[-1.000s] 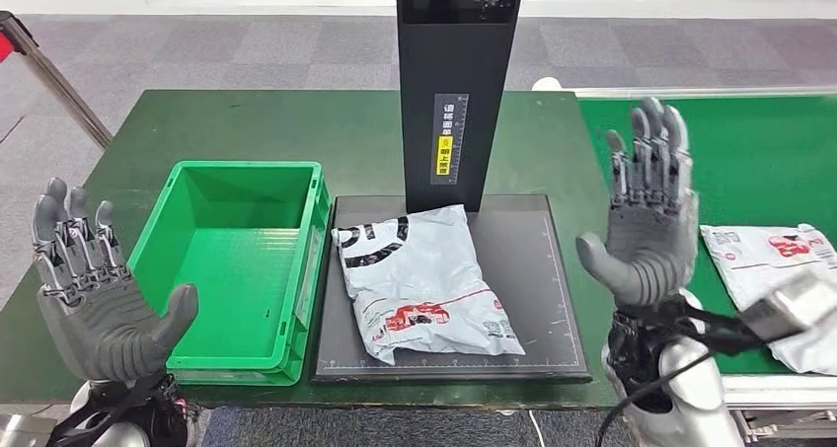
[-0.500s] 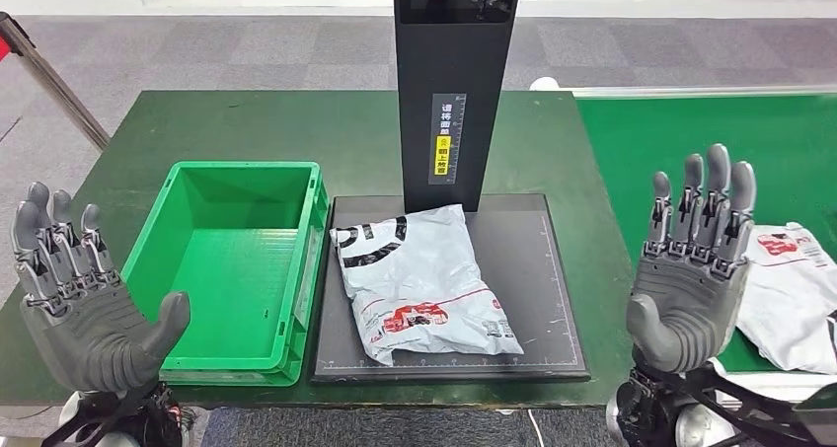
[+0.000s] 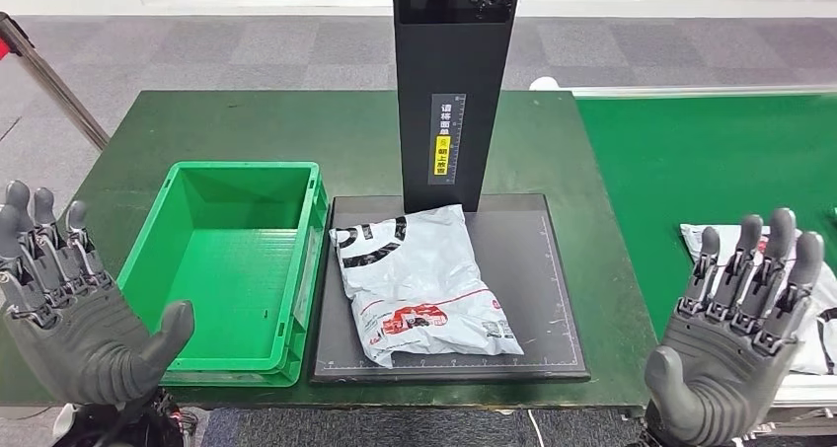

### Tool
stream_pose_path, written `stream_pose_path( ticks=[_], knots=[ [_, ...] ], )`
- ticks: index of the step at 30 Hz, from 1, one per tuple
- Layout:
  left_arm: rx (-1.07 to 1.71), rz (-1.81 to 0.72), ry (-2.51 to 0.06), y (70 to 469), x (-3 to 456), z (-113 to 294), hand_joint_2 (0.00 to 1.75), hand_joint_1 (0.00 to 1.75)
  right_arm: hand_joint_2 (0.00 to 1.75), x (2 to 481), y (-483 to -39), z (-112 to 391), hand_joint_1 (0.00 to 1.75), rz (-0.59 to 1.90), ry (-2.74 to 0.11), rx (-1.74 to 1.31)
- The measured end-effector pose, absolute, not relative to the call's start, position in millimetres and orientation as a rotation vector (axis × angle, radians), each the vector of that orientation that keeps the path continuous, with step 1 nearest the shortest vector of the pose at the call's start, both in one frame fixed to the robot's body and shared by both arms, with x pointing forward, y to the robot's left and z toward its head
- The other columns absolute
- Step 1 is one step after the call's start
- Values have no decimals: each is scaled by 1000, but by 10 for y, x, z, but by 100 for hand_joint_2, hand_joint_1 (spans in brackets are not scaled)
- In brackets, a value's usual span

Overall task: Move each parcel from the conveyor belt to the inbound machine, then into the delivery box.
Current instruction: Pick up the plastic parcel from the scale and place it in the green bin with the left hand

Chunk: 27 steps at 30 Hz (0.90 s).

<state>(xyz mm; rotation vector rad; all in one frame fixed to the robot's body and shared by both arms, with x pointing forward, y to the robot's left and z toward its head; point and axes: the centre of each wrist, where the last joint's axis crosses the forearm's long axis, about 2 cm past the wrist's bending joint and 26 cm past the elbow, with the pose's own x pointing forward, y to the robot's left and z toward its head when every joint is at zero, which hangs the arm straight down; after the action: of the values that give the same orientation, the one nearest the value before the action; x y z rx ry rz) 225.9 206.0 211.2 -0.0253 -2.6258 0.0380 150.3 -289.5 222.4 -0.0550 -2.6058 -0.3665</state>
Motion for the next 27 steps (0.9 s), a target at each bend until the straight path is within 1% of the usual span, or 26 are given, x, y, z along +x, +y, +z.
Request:
stream_pose_path(
  ticks=[6,11,19,27],
  knots=[
    [-117,-49,-2684,1901,2355,2335,175,0,175,1487,-2819,2260,0,-474,-2611,27],
    [-153,-104,-2715,1787,2414,2473,175,0,175,1448,-2825,2238,0,-511,-2602,54],
    [-211,-211,-2691,1651,2486,2574,175,0,175,1400,-2852,2200,0,-476,-2598,44],
    [-307,-372,-2618,1473,2641,2571,175,0,175,1383,-2831,2129,0,-481,-2564,43]
  ],
)
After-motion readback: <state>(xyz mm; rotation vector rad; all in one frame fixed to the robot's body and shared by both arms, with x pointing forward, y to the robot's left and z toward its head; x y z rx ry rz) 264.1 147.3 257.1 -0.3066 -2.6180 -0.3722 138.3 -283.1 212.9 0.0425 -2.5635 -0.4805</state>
